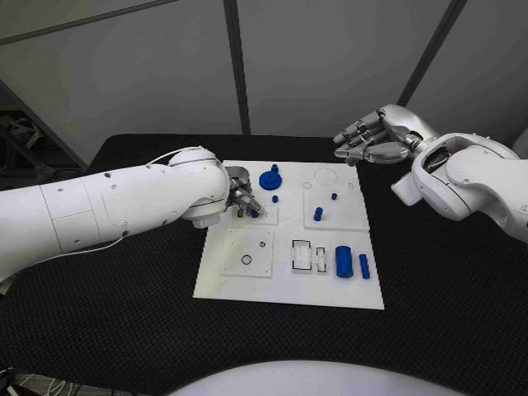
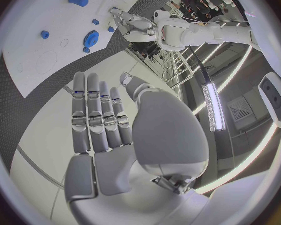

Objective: Assemble the parts on the task board

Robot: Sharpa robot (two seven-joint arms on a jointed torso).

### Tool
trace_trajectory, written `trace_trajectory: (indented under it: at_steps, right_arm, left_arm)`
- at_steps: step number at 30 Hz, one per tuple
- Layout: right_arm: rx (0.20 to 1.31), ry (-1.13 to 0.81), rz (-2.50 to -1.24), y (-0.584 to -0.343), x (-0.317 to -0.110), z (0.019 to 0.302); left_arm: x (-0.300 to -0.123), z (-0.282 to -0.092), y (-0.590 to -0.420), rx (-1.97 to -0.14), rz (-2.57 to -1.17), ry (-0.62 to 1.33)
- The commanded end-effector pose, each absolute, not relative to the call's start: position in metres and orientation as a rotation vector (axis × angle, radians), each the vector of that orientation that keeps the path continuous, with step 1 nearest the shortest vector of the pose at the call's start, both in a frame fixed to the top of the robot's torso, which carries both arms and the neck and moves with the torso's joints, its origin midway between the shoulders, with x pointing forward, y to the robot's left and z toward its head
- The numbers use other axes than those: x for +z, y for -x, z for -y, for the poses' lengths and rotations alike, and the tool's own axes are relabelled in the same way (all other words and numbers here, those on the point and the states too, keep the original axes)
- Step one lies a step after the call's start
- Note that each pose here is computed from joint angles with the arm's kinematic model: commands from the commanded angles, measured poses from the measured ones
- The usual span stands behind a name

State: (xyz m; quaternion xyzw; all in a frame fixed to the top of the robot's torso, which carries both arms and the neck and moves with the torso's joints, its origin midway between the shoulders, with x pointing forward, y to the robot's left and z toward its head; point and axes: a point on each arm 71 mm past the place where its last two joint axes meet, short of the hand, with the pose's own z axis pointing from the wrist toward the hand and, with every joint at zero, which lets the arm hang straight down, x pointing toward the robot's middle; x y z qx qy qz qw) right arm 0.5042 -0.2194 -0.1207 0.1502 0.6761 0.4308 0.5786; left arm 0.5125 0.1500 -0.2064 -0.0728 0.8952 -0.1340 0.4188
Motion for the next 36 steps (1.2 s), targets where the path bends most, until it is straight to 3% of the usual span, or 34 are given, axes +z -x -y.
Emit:
trace_trajectory:
  at_steps: [1, 24, 36]
  right_arm:
    - [1.015, -0.34, -1.58, -0.504, -0.119, 0.218]
    - [1.014, -0.34, -1.578, -0.504, -0.119, 0.219]
    - [1.012, -0.341, -1.578, -0.503, -0.119, 0.22]
  left_arm:
    - [-0.207, -0.147, -0.511, -0.345, -2.264, 0.176]
    - [-0.203, -0.156, -0.513, -0.358, -2.207, 0.234]
    - [-0.172, -0.157, -0.521, -0.42, -2.155, 0.27]
